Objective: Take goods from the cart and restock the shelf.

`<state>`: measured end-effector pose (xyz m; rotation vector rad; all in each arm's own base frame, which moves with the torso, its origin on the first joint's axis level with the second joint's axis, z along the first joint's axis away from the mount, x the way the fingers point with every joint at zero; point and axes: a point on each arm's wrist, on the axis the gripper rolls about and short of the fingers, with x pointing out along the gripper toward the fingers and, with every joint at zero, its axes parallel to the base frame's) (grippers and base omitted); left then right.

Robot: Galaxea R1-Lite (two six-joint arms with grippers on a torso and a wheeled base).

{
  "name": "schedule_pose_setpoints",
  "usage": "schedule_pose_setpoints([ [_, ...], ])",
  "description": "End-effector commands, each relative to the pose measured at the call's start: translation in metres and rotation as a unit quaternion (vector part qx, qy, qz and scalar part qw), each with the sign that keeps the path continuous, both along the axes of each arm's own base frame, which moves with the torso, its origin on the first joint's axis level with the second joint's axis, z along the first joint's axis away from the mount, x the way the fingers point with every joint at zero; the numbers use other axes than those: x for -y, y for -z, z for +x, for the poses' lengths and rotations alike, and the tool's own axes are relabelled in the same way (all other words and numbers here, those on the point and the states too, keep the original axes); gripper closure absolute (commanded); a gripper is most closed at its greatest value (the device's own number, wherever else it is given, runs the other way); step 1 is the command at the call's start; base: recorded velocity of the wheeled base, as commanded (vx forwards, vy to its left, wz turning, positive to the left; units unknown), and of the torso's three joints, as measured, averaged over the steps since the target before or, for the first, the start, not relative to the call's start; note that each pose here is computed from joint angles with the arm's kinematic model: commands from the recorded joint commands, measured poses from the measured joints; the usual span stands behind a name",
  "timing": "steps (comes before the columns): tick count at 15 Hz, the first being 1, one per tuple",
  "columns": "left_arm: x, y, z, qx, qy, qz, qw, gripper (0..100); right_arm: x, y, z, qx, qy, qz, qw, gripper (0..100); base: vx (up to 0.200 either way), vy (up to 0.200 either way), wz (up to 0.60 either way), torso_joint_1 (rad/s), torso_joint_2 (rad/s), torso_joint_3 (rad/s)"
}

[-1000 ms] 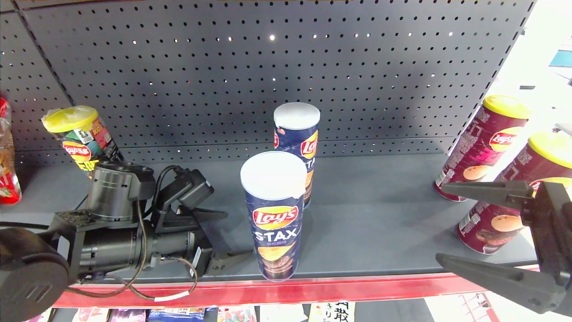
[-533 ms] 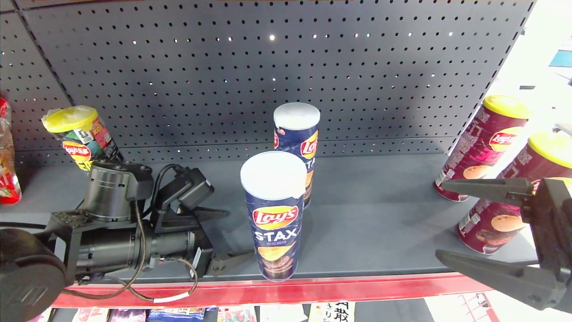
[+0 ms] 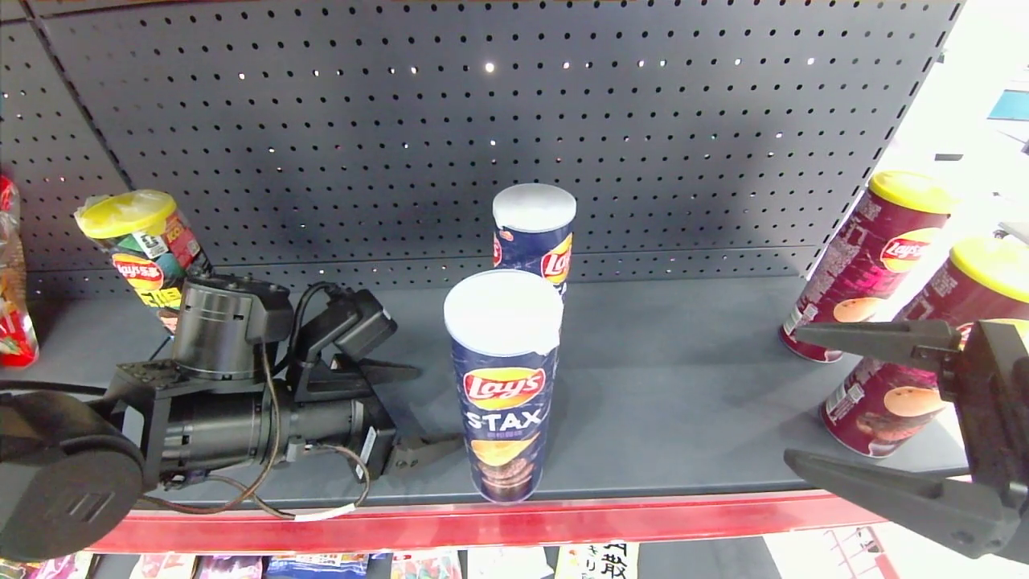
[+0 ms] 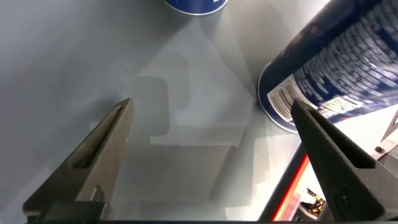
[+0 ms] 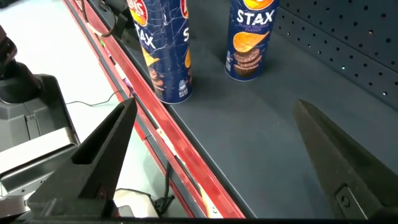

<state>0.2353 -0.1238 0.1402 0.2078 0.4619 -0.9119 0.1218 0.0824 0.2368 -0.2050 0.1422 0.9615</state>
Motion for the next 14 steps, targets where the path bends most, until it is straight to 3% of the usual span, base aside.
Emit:
schedule_pose_setpoints([
  [1, 0.001, 0.001, 0.002, -0.002, 0.001, 0.001, 1.0000, 0, 0.000, 0.000, 0.000, 0.000, 0.000, 0.000, 1.000, 0, 0.000, 0.000, 0.00, 0.000, 0.00, 0.000],
  [9, 0.002, 0.002, 0.000, -0.004, 0.002, 0.002, 1.0000, 0, 0.000, 0.002, 0.000, -0.003, 0.000, -0.002, 1.000, 0, 0.000, 0.000, 0.00, 0.000, 0.00, 0.000],
  [11, -0.015, -0.003, -0.006, 0.004, -0.026, -0.001, 0.9997, 0, 0.003, 0.009, -0.004, -0.010, 0.000, -0.006, 1.000, 0, 0.000, 0.000, 0.00, 0.000, 0.00, 0.000],
  [14, -0.050, -0.019, -0.038, 0.036, -0.079, -0.015, 0.9961, 0, 0.011, 0.022, -0.020, -0.012, 0.004, -0.011, 1.000, 0, 0.000, 0.000, 0.00, 0.000, 0.00, 0.000],
])
